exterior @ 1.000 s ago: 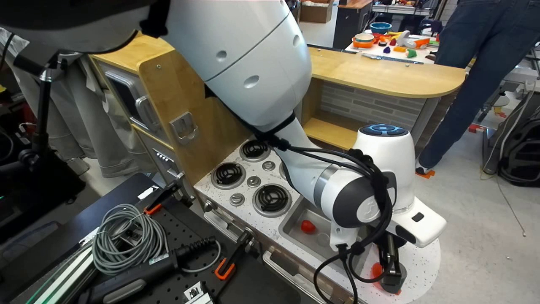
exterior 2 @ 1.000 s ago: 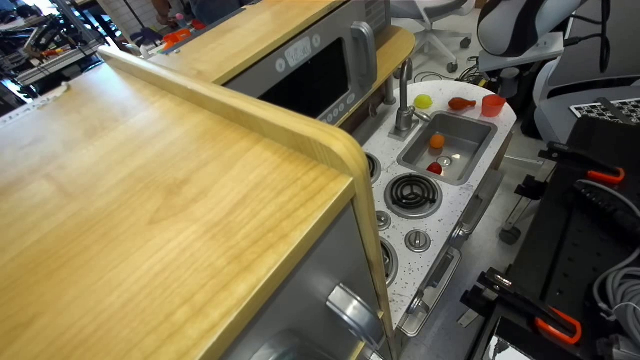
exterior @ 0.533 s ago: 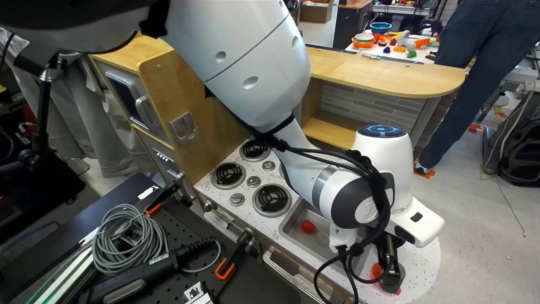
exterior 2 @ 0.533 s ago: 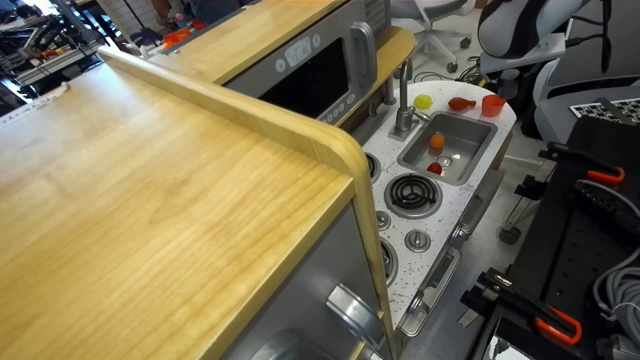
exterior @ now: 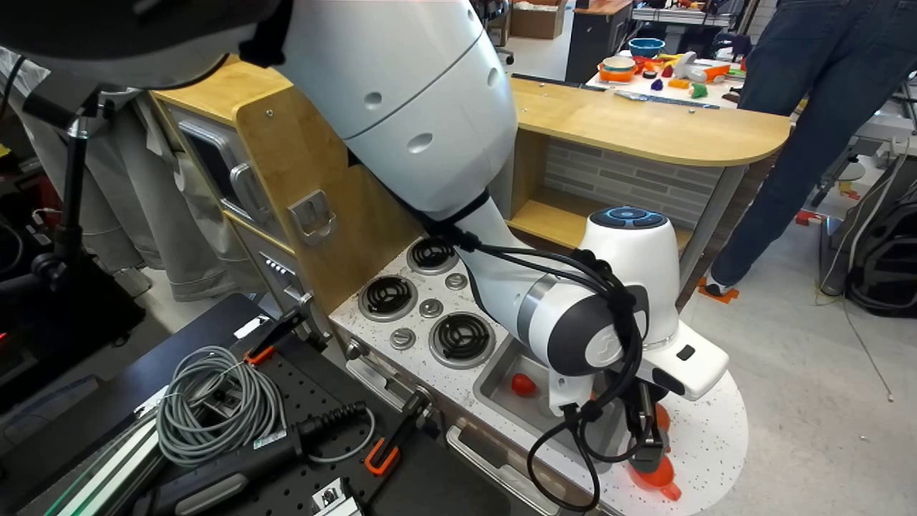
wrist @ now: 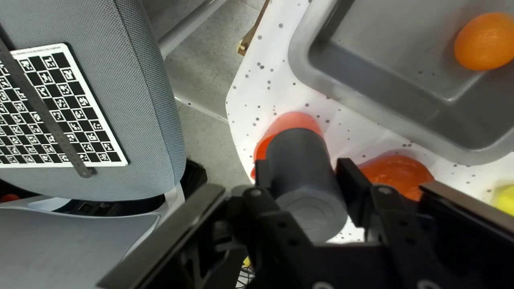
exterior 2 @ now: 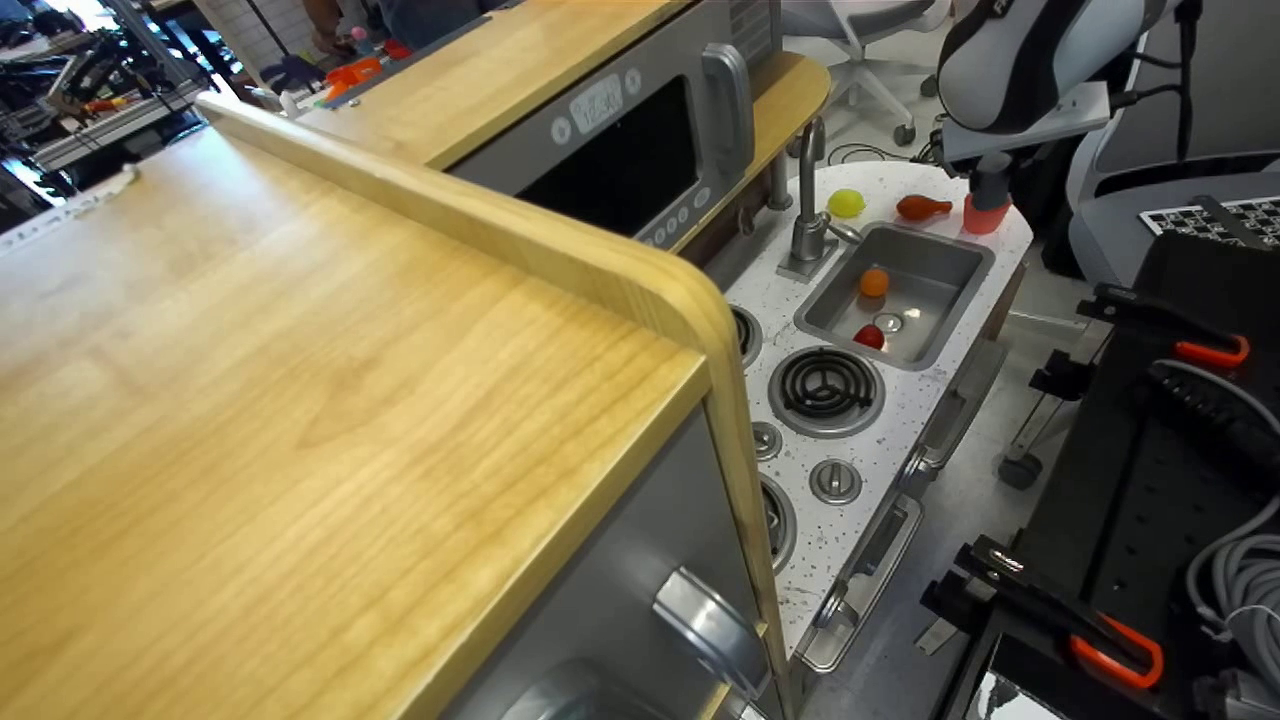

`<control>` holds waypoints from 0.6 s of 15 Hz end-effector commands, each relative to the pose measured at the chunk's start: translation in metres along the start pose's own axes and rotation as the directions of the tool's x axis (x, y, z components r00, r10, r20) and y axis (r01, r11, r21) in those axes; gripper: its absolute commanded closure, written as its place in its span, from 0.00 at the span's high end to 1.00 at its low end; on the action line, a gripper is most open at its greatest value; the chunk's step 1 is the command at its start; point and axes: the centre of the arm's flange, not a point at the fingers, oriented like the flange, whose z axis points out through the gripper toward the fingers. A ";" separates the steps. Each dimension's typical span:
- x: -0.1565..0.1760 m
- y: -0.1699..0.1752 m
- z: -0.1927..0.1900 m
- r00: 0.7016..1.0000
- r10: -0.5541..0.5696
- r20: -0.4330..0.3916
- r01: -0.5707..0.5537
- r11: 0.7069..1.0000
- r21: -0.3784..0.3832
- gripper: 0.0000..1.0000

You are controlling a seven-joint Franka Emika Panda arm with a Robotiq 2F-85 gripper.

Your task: Pick the gray object and put it in the orange cup

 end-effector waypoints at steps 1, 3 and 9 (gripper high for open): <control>0.000 0.000 0.002 1.000 -0.024 -0.015 0.025 0.999 0.034 0.20; 0.002 0.000 0.001 0.999 -0.031 -0.023 0.032 0.999 0.036 0.20; 0.006 0.002 0.008 1.000 -0.029 -0.009 0.030 0.999 0.029 0.20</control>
